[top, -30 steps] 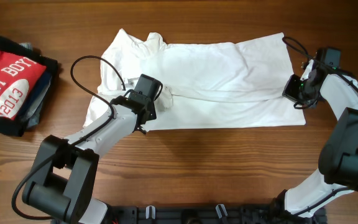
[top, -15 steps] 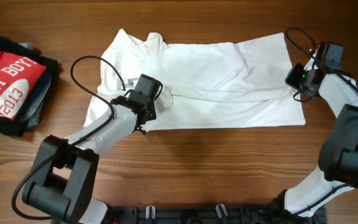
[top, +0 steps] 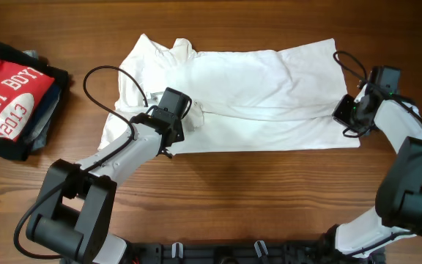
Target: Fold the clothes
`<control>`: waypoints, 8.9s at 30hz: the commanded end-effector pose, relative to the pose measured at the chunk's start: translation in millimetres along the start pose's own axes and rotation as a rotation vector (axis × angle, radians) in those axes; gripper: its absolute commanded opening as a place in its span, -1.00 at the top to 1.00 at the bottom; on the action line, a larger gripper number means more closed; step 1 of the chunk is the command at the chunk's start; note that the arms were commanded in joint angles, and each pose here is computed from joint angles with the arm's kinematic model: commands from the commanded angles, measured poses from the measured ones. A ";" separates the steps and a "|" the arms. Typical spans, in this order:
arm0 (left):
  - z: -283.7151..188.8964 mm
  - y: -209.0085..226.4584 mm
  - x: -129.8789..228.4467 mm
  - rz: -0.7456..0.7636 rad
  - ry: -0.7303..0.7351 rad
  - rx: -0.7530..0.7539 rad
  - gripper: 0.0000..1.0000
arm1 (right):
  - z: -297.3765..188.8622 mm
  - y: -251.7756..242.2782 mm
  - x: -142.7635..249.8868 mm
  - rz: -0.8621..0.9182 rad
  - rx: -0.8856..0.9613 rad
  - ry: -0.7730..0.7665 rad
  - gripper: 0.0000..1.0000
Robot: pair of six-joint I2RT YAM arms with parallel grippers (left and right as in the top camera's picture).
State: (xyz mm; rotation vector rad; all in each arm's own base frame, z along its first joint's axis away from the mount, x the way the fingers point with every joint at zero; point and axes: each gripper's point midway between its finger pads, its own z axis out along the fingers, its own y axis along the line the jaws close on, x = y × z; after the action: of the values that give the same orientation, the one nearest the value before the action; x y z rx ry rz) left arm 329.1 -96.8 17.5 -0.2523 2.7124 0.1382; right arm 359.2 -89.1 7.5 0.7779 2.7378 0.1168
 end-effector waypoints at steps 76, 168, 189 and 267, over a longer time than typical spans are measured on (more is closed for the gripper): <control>67.7 78.4 31.5 -0.304 0.073 -0.185 0.92 | -11.4 -8.2 -61.2 0.570 -0.007 -0.285 0.92; 60.1 45.8 -185.5 0.100 0.006 0.256 -0.93 | -110.0 -86.9 58.9 0.357 0.009 -0.178 0.07; 89.5 35.4 -110.8 0.017 0.297 0.210 0.91 | -109.6 -84.9 60.9 0.345 0.001 -0.167 0.40; -30.3 69.6 -128.5 -0.312 0.294 0.254 0.92 | -94.4 -22.0 -36.5 -0.051 0.238 -0.021 0.91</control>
State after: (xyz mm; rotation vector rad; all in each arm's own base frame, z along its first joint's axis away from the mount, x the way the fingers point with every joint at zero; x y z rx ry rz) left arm 430.7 -21.7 92.9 -0.6069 2.8811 -0.3710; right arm 365.9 -118.5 96.4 0.7000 2.7694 -0.1385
